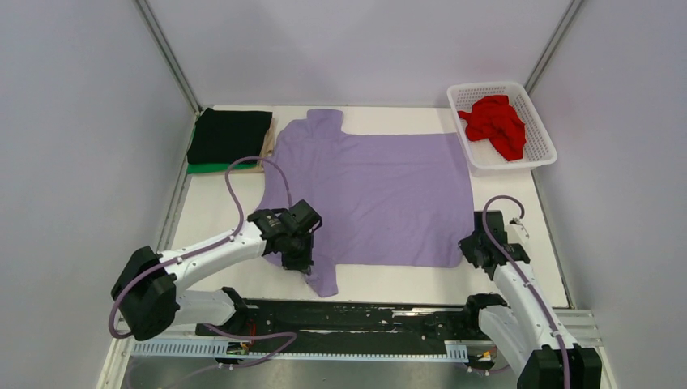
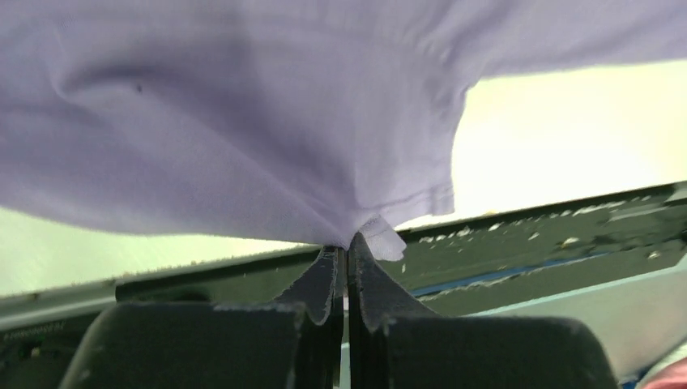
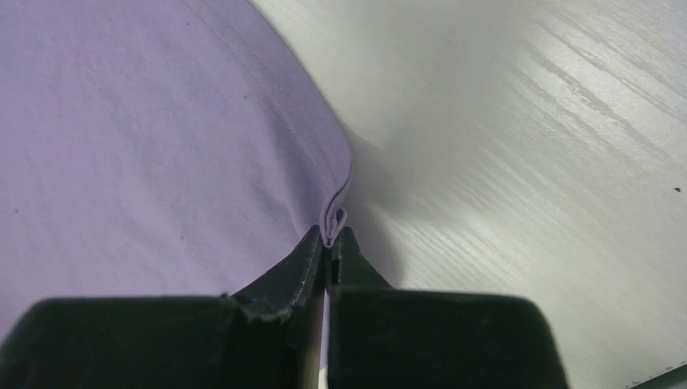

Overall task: Fold and stack the t-shirts
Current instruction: Fold the flattened tshirt in 1/3 of the way

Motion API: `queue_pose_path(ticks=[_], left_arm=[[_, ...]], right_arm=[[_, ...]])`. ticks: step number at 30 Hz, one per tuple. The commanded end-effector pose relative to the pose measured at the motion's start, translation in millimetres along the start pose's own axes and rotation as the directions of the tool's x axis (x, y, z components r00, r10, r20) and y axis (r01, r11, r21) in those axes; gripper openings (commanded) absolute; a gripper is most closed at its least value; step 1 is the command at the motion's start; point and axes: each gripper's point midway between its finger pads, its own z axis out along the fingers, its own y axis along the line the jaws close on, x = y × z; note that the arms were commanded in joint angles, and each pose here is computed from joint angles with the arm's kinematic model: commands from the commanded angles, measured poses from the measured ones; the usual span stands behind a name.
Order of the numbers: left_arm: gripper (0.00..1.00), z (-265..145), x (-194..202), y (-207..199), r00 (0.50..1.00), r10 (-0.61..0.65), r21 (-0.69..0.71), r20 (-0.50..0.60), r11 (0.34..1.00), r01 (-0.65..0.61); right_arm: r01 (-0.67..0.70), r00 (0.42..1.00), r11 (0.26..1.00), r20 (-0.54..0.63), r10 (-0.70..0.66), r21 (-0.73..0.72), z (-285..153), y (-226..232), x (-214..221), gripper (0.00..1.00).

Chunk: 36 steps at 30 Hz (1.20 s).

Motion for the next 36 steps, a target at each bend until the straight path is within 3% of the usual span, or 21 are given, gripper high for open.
queue_pose_path(ticks=[1, 9, 16, 36], left_arm=[[0.00, -16, -56, -26, 0.988, 0.055, 0.100, 0.141, 0.993, -0.069], [0.00, -40, -156, -19, 0.941, -0.087, 0.143, 0.327, 0.989, 0.042], [0.00, -65, -221, -2, 0.897, -0.123, 0.120, 0.425, 0.990, 0.079], [0.00, -92, -300, 36, 0.812, -0.108, 0.096, 0.574, 0.993, 0.064]], right_arm=[[0.009, 1.000, 0.992, 0.017, -0.007, -0.124, -10, 39, -15, 0.02], [0.057, 0.998, 0.985, 0.039, -0.051, -0.164, -12, 78, -35, 0.02], [0.152, 0.988, 0.980, 0.043, -0.148, -0.129, -3, 103, -50, 0.01], [0.231, 0.970, 0.971, 0.089, -0.225, -0.065, 11, 135, -91, 0.00]])
